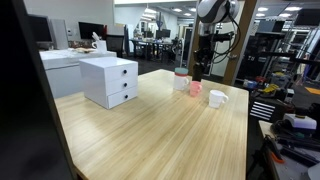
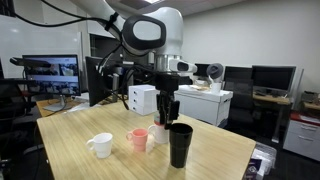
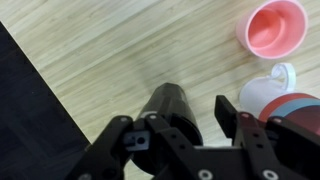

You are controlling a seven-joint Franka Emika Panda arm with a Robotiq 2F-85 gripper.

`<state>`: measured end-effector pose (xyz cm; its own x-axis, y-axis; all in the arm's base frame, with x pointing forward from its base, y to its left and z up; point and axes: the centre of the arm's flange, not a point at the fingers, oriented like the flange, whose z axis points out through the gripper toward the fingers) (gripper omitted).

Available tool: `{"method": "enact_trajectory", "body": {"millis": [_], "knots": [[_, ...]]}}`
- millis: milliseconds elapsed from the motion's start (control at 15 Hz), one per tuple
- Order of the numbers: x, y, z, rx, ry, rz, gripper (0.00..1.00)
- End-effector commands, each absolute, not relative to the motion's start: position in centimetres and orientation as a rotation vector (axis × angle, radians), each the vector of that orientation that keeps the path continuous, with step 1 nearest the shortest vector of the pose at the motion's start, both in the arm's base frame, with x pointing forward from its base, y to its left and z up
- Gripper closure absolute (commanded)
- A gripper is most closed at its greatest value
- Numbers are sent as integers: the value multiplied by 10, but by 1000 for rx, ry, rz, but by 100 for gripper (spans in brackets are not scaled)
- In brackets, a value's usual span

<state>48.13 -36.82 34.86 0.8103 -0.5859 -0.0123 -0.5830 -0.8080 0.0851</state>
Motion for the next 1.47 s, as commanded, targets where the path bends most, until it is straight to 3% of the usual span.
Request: {"method": "enact_trajectory", "body": {"millis": [0, 200, 1133, 1200, 1267, 1400], "knots": [[486, -370, 361, 2928, -930, -52, 19], [489, -372, 365, 2919, -923, -12, 0], [518, -407, 332, 2883, -986, 23, 1], [521, -406, 329, 2886, -983, 19, 25], [523, -405, 328, 2889, -978, 16, 26], [529, -404, 335, 2890, -970, 34, 40]]}}
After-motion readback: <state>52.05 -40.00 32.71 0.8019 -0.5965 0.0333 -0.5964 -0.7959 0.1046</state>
